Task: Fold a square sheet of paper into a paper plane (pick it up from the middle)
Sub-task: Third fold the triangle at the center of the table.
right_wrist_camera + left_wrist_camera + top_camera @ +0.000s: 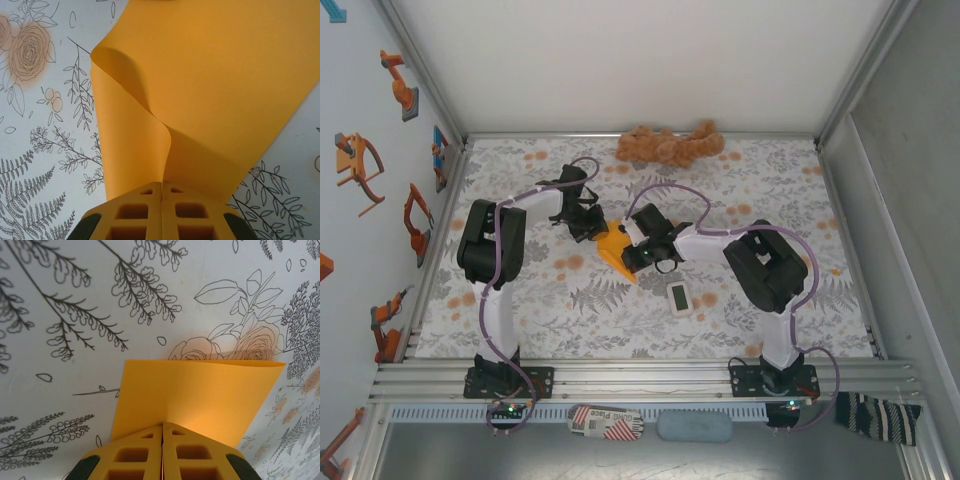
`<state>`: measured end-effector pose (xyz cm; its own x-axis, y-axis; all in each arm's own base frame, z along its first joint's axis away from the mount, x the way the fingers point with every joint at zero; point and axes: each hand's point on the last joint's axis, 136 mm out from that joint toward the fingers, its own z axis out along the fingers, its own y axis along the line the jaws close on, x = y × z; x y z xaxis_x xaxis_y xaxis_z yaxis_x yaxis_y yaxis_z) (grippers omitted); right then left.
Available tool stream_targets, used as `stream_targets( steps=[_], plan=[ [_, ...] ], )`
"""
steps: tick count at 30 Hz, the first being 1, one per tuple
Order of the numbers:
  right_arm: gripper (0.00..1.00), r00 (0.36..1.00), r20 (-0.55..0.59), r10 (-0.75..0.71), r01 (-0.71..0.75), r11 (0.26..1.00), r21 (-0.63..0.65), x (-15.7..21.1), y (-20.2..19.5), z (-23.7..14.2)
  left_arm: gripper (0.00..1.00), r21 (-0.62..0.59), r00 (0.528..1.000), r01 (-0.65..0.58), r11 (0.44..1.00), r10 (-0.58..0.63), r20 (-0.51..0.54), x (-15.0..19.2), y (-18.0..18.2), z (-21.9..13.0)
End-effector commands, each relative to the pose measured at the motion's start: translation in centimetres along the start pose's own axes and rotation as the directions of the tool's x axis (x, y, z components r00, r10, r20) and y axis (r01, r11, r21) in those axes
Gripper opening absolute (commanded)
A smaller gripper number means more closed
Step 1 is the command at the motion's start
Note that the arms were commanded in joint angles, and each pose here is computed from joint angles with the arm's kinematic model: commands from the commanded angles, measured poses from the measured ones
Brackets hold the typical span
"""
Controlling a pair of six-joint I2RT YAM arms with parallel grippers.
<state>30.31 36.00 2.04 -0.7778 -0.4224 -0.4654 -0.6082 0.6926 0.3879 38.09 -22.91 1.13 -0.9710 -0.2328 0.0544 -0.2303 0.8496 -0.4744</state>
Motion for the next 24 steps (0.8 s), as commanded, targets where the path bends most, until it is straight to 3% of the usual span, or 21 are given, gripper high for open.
stream_targets(
  steps=[1,8,14,18,24],
  plan=[
    [0.00,1.000,-0.020,0.000,0.000,1.000,0.017,0.1,-0.7,0.5,0.09,-0.143,0.996,0.020,0.990,-0.031,-0.080,2.1,4.0,3.0],
    [0.00,0.998,-0.055,0.015,-0.013,0.999,0.036,1.2,-1.3,1.0,0.11,-0.049,1.000,-0.019,0.999,0.018,-0.024,0.7,0.4,0.3],
    [0.00,0.998,-0.058,0.029,-0.026,0.999,0.043,1.4,-1.4,1.0,0.27,0.082,0.992,-0.045,0.996,0.034,0.124,-0.6,-3.6,-4.9],
    [0.00,0.998,-0.050,0.037,-0.036,0.999,0.034,1.2,-1.2,1.0,0.36,0.159,0.988,-0.005,0.987,-0.020,0.155,0.9,-3.3,-5.8],
    [0.00,0.998,-0.047,0.043,-0.041,0.999,0.031,1.1,-1.3,1.0,0.36,0.264,0.980,0.038,0.964,-0.088,0.180,3.3,-3.5,-6.6]
  ],
)
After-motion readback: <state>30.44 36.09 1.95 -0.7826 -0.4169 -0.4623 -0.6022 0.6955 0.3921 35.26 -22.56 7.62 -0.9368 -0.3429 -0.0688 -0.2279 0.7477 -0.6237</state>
